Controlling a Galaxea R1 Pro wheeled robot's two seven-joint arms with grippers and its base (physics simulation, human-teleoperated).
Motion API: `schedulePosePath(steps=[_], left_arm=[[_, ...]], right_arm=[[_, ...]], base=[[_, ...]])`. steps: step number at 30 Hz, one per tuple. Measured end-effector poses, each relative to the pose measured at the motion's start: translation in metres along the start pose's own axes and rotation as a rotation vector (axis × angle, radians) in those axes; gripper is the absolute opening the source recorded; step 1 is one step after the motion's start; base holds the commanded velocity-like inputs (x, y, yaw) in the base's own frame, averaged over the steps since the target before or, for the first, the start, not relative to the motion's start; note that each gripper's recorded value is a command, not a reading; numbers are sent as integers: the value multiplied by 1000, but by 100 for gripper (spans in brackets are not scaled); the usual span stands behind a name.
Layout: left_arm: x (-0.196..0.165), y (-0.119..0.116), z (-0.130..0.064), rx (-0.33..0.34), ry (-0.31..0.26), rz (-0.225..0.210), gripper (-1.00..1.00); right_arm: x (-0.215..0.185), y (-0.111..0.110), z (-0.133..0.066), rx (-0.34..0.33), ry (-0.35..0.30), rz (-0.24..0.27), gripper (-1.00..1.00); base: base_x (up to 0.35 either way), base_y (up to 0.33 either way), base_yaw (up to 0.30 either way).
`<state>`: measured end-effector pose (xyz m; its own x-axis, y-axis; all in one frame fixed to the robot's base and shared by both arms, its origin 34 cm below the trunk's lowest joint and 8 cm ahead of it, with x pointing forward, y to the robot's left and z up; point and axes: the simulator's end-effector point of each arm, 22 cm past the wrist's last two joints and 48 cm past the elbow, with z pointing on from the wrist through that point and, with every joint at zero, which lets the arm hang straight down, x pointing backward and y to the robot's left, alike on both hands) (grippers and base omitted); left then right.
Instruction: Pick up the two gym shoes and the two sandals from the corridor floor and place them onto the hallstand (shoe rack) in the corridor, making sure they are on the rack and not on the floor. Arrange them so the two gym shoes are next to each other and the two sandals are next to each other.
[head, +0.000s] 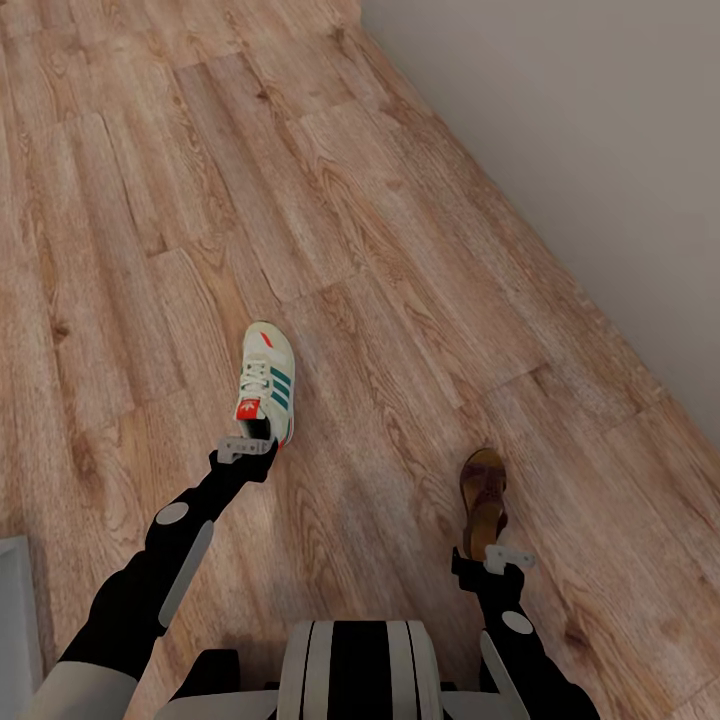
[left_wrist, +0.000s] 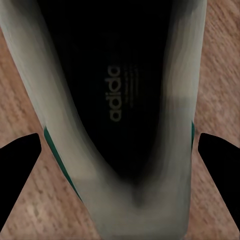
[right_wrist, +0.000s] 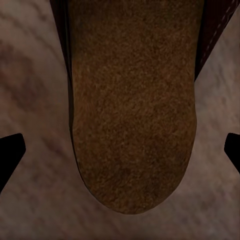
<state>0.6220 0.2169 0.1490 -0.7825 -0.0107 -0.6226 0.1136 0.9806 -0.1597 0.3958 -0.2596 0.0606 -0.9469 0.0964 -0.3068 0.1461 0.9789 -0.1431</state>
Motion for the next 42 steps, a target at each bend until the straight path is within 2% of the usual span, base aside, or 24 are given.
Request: schedulePosePath(steps=[15, 21, 42], left_arm=[[-2, -1, 0, 3, -5, 1, -100], [14, 0, 5, 4, 22, -4, -100], [29, 1, 4, 2, 42, -9, -100]], right_arm=[[0, 0, 0, 0, 0, 0, 100], [14, -1, 5, 3, 26, -5, 100], [20, -1, 7, 4, 38, -6, 100]], base=[[0, 0, 0], [0, 0, 0], [8, 0, 0]])
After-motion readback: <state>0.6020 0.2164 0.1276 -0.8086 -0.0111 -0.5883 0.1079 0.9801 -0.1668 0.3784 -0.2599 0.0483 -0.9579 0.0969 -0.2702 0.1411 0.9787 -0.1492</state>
